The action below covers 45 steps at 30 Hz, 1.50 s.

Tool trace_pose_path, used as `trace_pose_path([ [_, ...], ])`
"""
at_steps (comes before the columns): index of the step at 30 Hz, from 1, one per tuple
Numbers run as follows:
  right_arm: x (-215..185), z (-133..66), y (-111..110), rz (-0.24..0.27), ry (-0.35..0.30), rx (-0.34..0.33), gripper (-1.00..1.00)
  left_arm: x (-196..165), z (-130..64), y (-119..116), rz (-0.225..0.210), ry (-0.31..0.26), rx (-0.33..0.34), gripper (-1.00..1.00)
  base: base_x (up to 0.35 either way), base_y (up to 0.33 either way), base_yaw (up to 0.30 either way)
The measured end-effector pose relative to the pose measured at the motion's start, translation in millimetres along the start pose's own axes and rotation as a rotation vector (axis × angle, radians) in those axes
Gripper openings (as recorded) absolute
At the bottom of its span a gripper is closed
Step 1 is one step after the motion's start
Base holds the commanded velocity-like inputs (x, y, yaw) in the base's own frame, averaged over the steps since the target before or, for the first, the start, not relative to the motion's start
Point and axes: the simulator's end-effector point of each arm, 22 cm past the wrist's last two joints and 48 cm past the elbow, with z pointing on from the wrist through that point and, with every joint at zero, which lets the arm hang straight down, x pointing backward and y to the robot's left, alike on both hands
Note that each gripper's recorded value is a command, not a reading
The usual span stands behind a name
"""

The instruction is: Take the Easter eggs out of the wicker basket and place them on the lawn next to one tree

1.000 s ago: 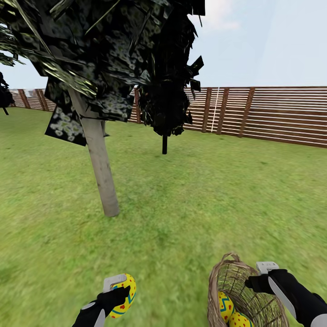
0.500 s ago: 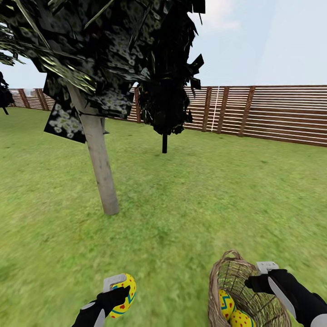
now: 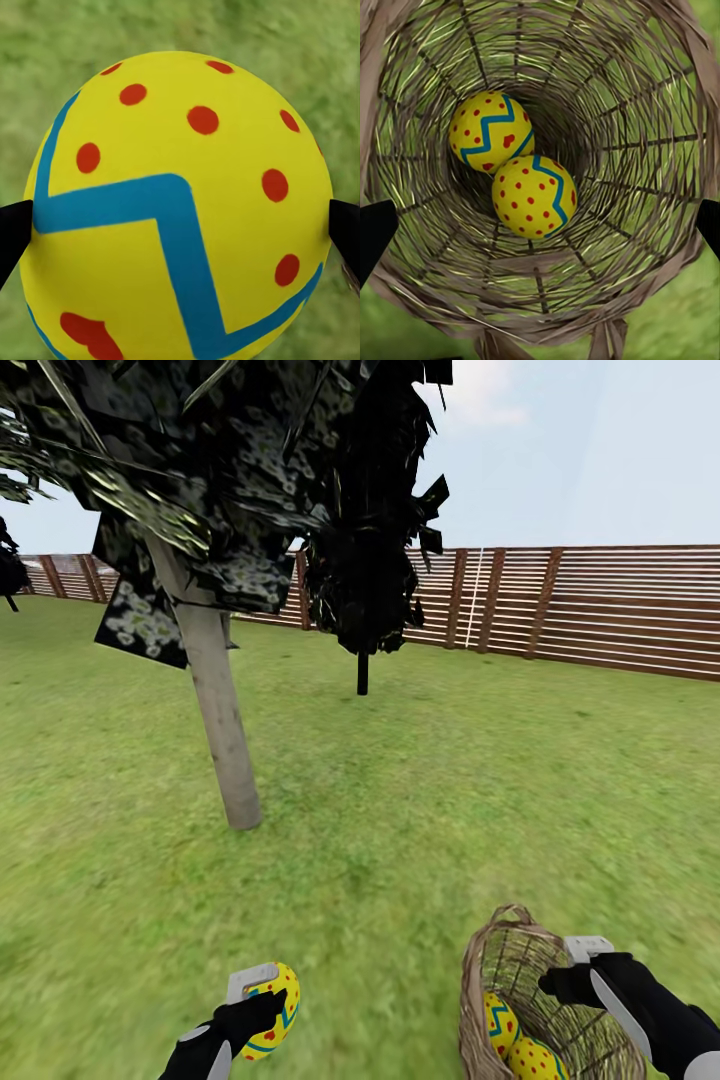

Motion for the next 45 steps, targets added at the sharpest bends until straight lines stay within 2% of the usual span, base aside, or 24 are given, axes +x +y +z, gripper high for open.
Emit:
trace_pose_path([
  [45,46.7,78.0,10.1,-0.005,0.0,0.002,1.0,56.3,60.3,22.3,-0.001,-0.011,-0.002,-1.0,0.0,0.0,0.0],
])
